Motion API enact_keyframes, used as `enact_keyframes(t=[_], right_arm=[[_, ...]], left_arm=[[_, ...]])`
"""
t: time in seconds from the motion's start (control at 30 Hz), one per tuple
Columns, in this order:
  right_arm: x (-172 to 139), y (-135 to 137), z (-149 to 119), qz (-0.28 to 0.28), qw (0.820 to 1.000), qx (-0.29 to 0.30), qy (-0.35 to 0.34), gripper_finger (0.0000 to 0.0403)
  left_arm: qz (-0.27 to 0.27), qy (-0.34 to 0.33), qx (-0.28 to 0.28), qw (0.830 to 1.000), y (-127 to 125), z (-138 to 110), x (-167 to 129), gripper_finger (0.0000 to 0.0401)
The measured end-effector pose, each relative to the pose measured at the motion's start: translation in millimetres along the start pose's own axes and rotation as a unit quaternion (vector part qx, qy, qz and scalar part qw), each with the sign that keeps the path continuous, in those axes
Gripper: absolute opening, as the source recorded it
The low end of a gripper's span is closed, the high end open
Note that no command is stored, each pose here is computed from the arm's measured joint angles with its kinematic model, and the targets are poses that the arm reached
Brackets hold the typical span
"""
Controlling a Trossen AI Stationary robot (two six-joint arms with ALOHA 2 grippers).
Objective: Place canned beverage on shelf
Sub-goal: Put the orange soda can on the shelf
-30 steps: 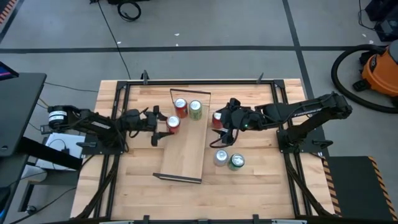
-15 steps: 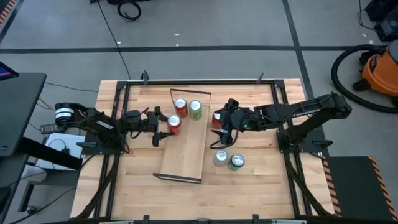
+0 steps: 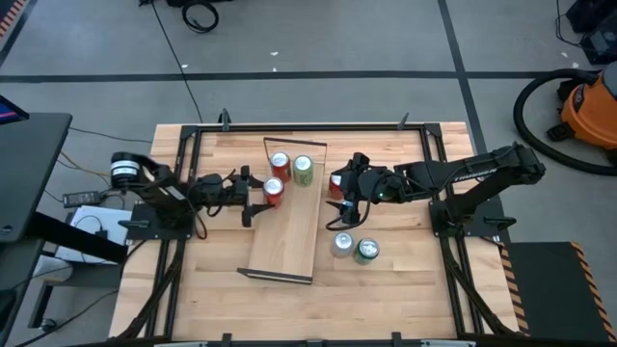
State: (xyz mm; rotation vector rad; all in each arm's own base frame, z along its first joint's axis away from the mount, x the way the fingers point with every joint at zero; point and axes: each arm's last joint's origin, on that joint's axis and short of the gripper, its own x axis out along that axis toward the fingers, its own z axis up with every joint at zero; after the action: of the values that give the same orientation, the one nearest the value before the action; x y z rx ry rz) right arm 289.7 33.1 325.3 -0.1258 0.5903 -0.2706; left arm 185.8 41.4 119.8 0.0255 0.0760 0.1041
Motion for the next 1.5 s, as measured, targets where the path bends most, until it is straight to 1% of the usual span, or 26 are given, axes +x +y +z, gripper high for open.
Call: enact_keyframes(t=[0.1,0.23,0.5,0.67,0.8,0.93,1.03,1.27,1.4,1.5], right_arm=[[0,0,1,0.0,1.0,0.001,-0.003,0.0385],[0,-1,1,-0.001,1.0,0.001,-0.003,0.0385],[2,-4,1,0.009,1.0,0.007,-0.002,0.0385],[2,-4,1,0.017,1.0,0.006,-0.001,0.0385],[2,-4,1,0.018,1.0,0.006,-0.001,0.0385],[2,-4,1,0.021,1.0,0.006,-0.001,0.0385],[2,-3,1,0.028,1.0,0.006,0.0,0.0385],[2,-3,1,0.028,1.0,0.007,0.0,0.0385],[2,-3,1,0.028,1.0,0.007,0.001,0.0385],[2,-3,1,0.028,1.0,0.009,0.001,0.0385]], left_arm=[[0.004,-0.002,-0.001,1.0,2,-1,0,0.0293],[0.013,0.018,-0.007,1.0,5,-7,1,0.0293],[0.015,0.028,-0.012,0.999,9,-9,16,0.0294],[0.019,0.032,-0.012,0.999,9,-11,17,0.0312],[0.038,0.036,-0.017,0.998,10,-12,17,0.0335],[0.048,0.059,-0.02,0.997,11,-17,16,0.0354],[0.049,0.049,-0.019,0.997,11,-15,16,0.0357],[0.049,0.055,-0.016,0.997,10,-16,14,0.0359],[0.054,0.056,-0.006,0.997,10,-17,13,0.0359],[0.06,0.056,0.012,0.997,11,-17,13,0.0359]])
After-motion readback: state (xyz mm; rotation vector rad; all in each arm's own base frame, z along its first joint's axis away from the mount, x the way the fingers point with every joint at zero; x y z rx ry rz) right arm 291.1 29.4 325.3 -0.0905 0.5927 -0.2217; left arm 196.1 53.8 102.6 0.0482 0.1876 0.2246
